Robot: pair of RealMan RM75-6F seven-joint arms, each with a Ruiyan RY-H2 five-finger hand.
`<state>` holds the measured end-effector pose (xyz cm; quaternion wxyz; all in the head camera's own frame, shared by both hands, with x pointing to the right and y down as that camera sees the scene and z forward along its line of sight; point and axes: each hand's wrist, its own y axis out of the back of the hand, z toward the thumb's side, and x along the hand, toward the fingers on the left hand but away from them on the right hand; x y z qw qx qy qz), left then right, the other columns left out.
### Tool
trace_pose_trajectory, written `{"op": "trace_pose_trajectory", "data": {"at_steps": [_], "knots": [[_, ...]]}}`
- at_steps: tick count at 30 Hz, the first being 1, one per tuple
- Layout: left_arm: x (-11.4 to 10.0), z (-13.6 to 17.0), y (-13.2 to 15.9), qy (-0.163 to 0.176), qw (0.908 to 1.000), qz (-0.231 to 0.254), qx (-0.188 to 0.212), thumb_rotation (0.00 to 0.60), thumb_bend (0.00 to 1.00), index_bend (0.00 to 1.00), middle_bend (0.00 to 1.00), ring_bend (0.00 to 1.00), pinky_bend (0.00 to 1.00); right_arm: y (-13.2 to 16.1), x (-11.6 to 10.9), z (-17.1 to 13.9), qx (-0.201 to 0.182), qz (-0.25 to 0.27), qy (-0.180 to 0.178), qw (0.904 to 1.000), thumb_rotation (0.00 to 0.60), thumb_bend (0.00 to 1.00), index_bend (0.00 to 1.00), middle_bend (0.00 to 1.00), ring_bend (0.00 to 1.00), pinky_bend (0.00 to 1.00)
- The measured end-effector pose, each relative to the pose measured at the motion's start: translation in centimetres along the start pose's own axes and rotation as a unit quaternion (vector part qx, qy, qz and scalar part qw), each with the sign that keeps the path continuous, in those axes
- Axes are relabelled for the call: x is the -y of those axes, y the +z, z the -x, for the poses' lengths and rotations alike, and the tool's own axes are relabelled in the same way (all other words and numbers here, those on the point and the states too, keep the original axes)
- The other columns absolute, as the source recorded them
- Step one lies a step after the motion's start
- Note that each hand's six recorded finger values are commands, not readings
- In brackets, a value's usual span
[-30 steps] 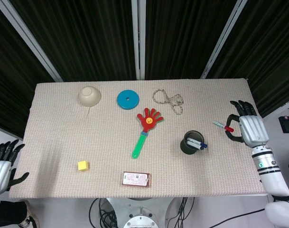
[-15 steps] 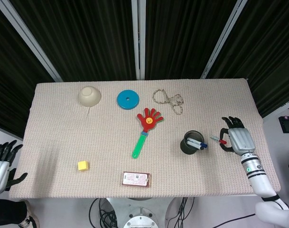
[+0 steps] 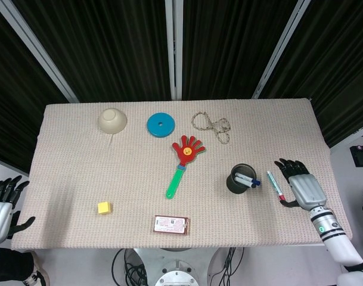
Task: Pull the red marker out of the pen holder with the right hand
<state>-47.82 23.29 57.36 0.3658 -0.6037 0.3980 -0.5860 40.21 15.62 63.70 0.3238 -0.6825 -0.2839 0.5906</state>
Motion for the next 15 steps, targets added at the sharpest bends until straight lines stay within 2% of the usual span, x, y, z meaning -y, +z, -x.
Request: {"op": "trace_pose_trajectory", "data": {"at_steps": [3,6,9,13,15], "knots": [[-0.1,0.0,0.2,0.002,1.0,0.002,0.003,0.6,0.16,0.14,0.04,0.0,0.06,-0.9,-0.7,-1.8,0.011,0.002,-0.023,0.9997,0.6,0.04,0.0,0.0,0.0,0.0],[-0.2,0.1,0.4,0.002,1.0,0.001,0.005,0.6,0.16,0.14,0.04,0.0,0.06,-2.6,-1.2,-4.1,0.038,0.005,-0.05,0.998,0.6,0.04,0.0,0.0,0.0,0.0],[-0.3,0.1,0.7,0.003,1.0,0.0,0.009,0.6,0.16,0.14,0.04,0.0,0.06,-5.2,-1.2,-7.0,0.081,0.002,-0.074,0.9939,0.6,0.04,0.0,0.0,0.0,0.0],[-0.8,-0.1,1.1,0.006,0.9999,-0.005,0.015,0.6,0.16,0.14,0.04,0.0,0.06,-9.0,-0.8,-10.7,0.15,-0.008,-0.097,0.984,0.6,0.05,0.0,0.0,0.0,0.0],[-0.9,-0.2,1.2,0.006,0.9998,-0.007,0.017,0.6,0.16,0.14,0.04,0.0,0.06,-9.7,-0.8,-11.6,0.164,-0.002,-0.108,0.9805,0.6,0.05,0.0,0.0,0.0,0.0]]}}
